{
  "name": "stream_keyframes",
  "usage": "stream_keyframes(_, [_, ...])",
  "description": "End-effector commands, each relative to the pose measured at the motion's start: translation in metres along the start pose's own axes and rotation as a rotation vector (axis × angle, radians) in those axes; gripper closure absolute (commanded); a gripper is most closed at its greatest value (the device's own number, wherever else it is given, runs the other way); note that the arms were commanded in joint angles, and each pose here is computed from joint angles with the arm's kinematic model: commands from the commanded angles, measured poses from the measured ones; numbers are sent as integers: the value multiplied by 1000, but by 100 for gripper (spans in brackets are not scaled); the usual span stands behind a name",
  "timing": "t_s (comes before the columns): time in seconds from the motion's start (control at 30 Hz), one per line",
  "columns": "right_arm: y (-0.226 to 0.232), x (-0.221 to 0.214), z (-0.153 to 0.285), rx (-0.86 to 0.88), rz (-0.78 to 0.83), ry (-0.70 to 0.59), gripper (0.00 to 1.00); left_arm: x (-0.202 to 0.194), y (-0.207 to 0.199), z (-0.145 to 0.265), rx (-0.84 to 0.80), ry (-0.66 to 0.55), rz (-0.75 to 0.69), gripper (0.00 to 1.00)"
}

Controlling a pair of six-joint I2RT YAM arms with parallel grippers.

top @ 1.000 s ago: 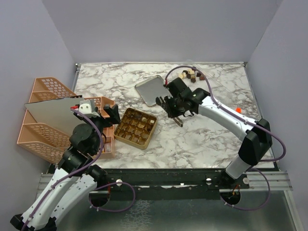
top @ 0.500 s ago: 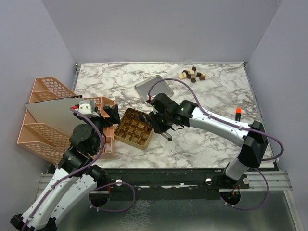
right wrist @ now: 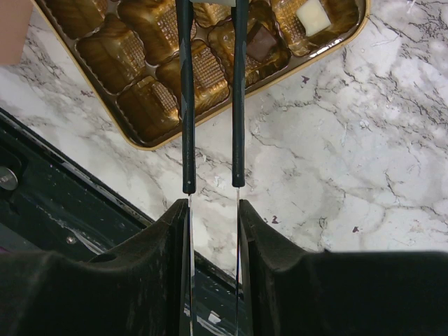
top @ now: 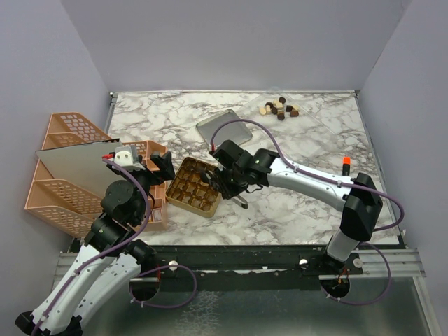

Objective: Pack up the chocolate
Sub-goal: Place the fake chocolate in the packing box.

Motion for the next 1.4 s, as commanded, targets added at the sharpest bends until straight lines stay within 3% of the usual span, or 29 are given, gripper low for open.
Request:
stream_keyframes(0.0, [8, 8, 3, 11, 6, -23, 66, 1, 2, -1, 18, -17, 3, 1])
stream_keyframes(0.5, [5, 13, 9, -21, -15, -45, 61, 3, 4, 1, 17, -25, 8, 1])
stream_keyframes(0.87, [2, 49, 29, -96, -27, -185, 63, 4, 3, 3, 11, -29, 12, 1])
stream_keyframes(1.13, [-39, 83, 40, -238, -27, -244, 63, 3, 2, 2, 3, -25, 11, 1])
stream_keyframes(1.37, [-112, 104, 40, -377, -109, -255, 63, -1, -1, 0, -13, -17, 1, 1])
Point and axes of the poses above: each gripper's point midway between its finger pads, its own z axis back along the fingers, its own y axis along the line the jaws close on, x = y × z, the point moved 5 cm from there along z, back along the fingers, and after that the axes turned 4 degrees about -z, right-handed, at the moved point
